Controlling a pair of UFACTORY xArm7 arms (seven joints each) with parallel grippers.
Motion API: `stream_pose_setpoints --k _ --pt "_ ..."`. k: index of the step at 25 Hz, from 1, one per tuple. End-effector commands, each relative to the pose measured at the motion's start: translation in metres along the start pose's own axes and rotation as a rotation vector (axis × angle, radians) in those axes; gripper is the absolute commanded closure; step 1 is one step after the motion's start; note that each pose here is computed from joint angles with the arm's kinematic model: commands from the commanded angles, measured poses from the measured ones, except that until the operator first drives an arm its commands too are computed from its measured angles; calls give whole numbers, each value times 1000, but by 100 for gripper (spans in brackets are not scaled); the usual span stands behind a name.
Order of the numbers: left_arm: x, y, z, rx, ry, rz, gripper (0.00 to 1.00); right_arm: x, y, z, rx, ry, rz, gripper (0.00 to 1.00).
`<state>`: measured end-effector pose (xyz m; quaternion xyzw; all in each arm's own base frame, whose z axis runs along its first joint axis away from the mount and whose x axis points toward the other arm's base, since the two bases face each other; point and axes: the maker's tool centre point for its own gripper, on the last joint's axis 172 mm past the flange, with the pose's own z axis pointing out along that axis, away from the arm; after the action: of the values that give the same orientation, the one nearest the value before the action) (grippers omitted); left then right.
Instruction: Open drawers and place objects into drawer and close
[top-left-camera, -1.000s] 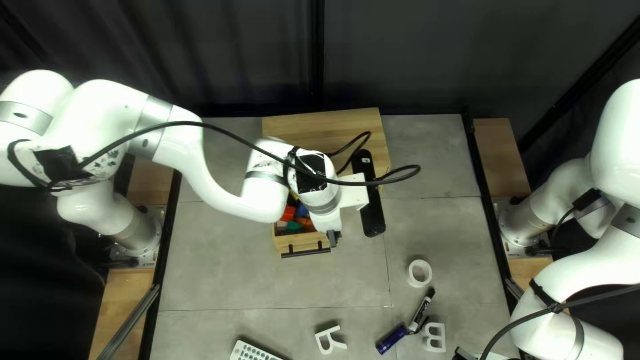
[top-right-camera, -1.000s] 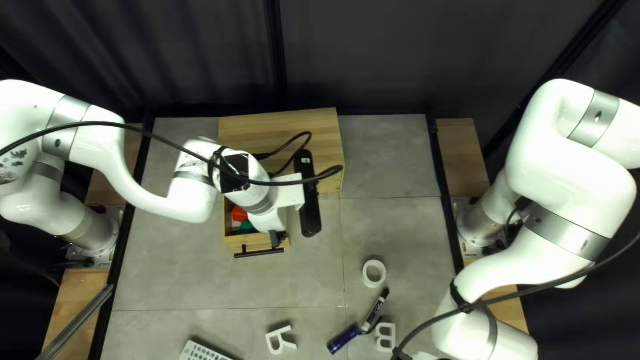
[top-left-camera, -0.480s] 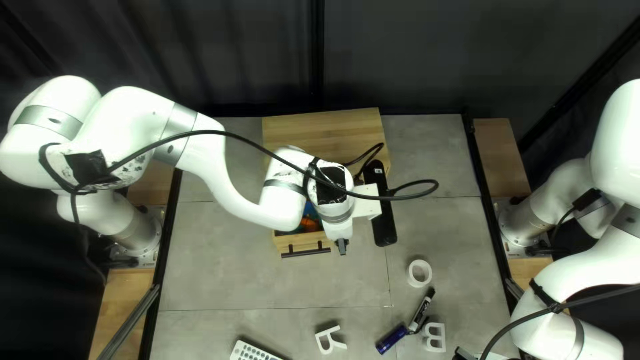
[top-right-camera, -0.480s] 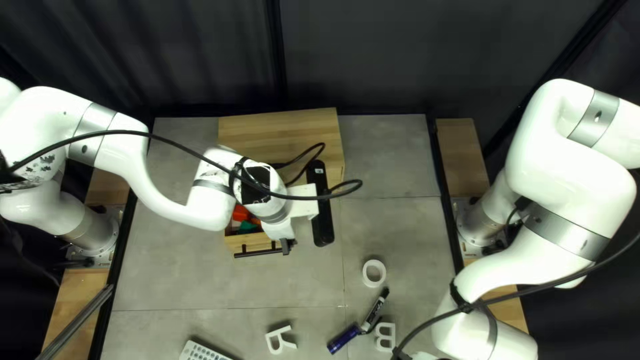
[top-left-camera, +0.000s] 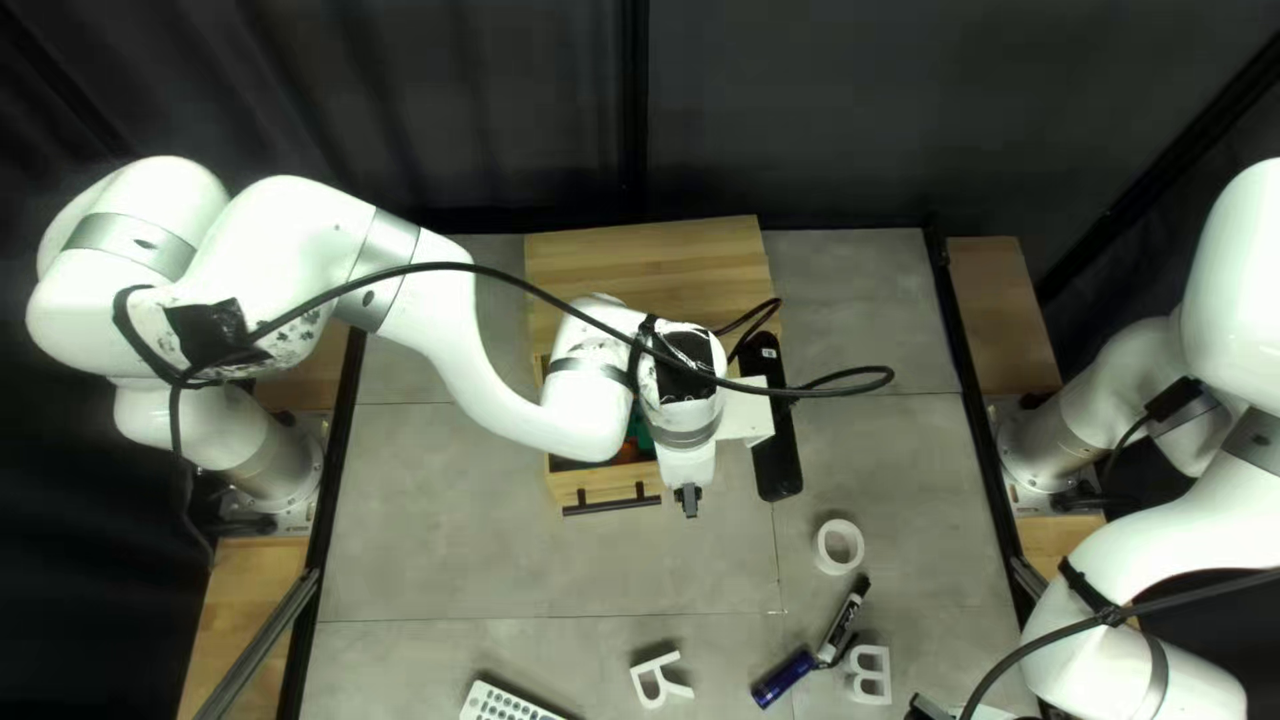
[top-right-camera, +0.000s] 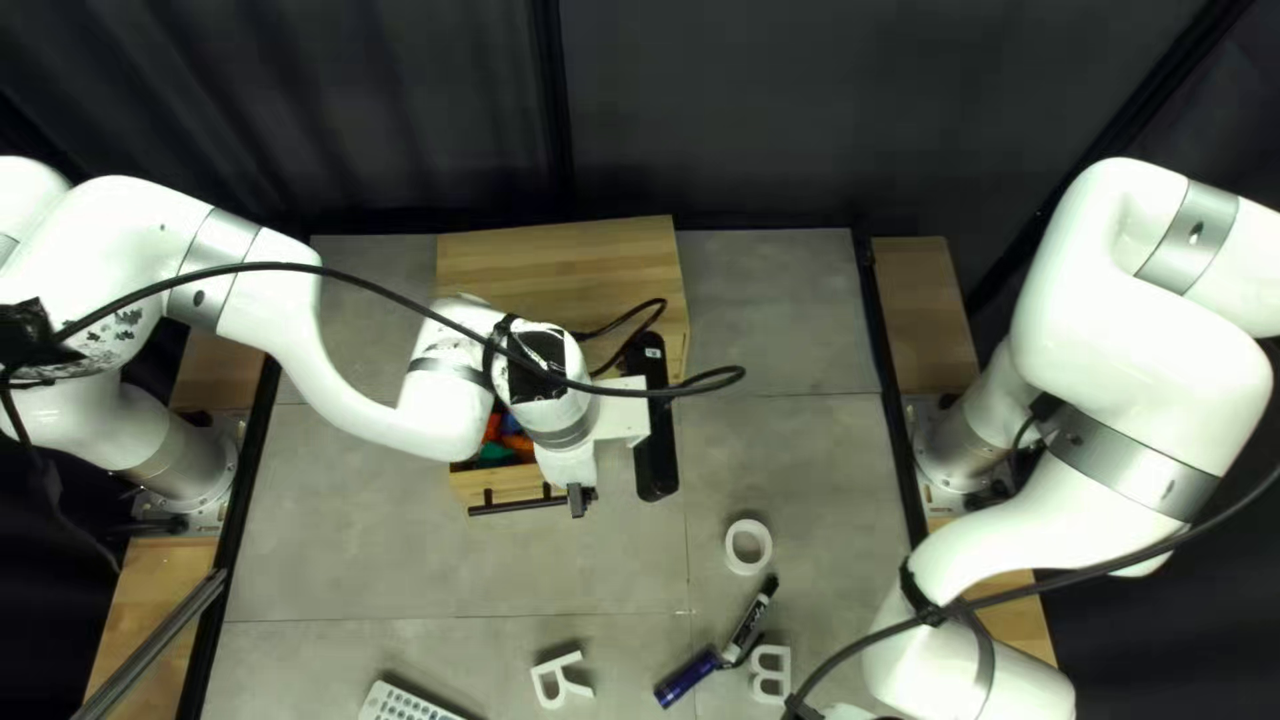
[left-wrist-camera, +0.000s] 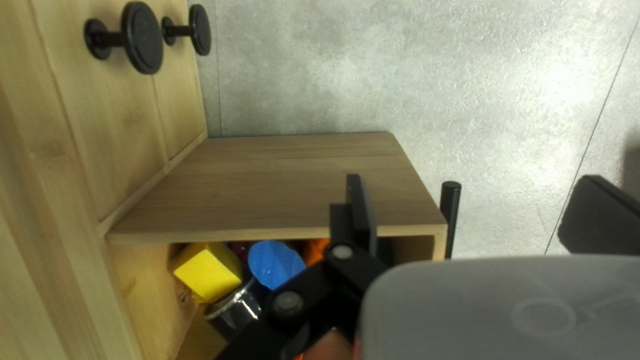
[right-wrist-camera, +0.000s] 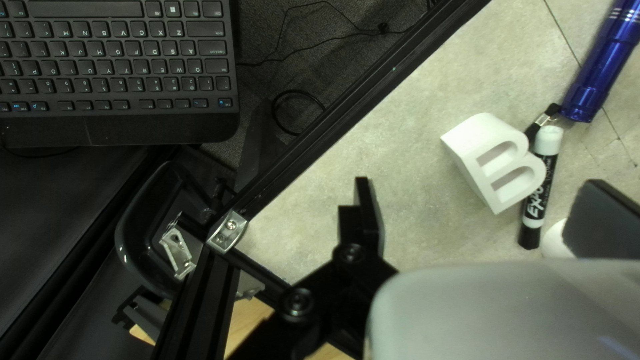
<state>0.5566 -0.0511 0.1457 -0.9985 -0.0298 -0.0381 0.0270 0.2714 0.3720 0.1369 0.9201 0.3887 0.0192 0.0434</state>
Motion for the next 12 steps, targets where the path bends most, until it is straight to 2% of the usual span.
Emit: stream_pose_setpoints --k 1,12 --pt "0 -1 3 5 2 -2 0 0 0 0 0 0 0 0" --pt "-4 0 6 22 -14 14 0 0 0 0 0 0 0 0"
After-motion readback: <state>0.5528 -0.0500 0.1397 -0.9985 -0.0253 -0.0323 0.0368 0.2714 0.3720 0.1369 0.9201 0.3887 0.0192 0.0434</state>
